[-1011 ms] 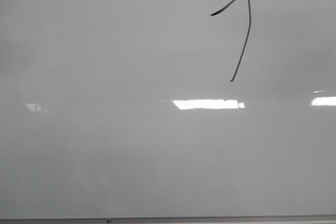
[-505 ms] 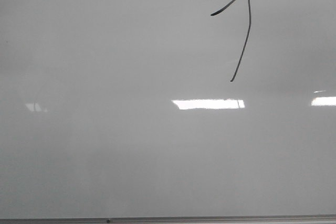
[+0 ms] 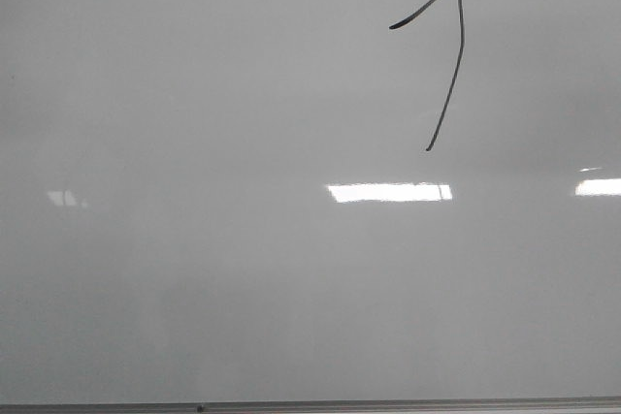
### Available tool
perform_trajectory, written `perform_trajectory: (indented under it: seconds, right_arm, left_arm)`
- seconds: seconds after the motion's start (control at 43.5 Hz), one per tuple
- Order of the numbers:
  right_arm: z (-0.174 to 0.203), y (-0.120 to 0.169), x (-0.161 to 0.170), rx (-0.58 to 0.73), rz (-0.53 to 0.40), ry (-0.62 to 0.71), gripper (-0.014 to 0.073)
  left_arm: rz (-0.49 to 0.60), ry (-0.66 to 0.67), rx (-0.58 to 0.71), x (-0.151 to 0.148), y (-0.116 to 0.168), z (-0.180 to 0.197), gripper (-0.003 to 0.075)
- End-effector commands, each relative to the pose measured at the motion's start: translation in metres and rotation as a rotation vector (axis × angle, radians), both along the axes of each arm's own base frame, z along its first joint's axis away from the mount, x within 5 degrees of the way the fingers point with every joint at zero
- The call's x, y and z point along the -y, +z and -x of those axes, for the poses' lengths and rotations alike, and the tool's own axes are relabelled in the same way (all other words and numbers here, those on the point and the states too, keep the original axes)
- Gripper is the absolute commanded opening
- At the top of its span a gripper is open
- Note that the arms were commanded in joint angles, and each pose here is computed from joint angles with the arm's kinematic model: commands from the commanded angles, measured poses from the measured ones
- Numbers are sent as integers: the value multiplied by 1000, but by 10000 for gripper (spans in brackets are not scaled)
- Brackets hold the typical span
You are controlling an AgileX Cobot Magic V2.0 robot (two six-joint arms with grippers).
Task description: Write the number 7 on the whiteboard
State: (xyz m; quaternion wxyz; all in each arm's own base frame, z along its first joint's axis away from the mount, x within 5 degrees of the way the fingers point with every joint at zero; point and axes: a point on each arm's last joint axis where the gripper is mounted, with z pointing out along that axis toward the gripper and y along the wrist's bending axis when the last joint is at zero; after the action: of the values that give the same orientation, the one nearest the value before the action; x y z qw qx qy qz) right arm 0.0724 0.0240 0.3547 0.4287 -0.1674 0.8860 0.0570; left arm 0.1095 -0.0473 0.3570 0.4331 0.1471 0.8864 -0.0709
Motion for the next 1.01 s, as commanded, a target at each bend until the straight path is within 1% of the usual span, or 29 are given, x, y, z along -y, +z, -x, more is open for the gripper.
perform_trajectory:
  seconds: [0.0, 0.115, 0.138, 0.184, 0.276, 0.322, 0.413, 0.436, 0.505, 0.643, 0.758, 0.988]
  right_arm:
    - [-2, 10, 0, 73, -14, -8, -66]
    - [-2, 10, 0, 72, -14, -8, -66]
    - [-2, 10, 0, 72, -14, -8, -66]
    - [-2, 10, 0, 71, -14, -8, -66]
    - [-2, 10, 0, 71, -14, -7, -66]
    - [-2, 10, 0, 71, -15, -7, -66]
    - [-2, 10, 0, 71, -15, -7, -66]
    - [-2, 10, 0, 71, -15, -7, -66]
    - [-2, 10, 0, 71, -15, -7, -66]
    - [-2, 10, 0, 71, -15, -7, -66]
    - [-2, 10, 0, 71, -15, -7, -66]
    - [-2, 10, 0, 71, -15, -7, -66]
  left_arm:
    - [31, -17, 85, 2, 15, -1, -20]
    - [37, -16, 98, 0, 16, 0, -20]
    - [17, -3, 125, -3, 17, 0, -20]
    - [10, 36, 150, -9, 18, 0, -20]
    - [89, 112, 152, -18, 10, 6, -20]
    - [120, 122, 194, -21, 7, 10, -20]
    - [116, 111, 308, -26, -10, 17, -20]
    - [116, 117, 358, -28, -12, 20, -20]
    - [133, 176, 438, -34, -28, 27, -20]
    - [133, 276, 555, -43, -63, 41, -20]
    - [130, 323, 625, -47, -85, 47, -20]
    - [141, 332, 714, -48, -112, 54, -20]
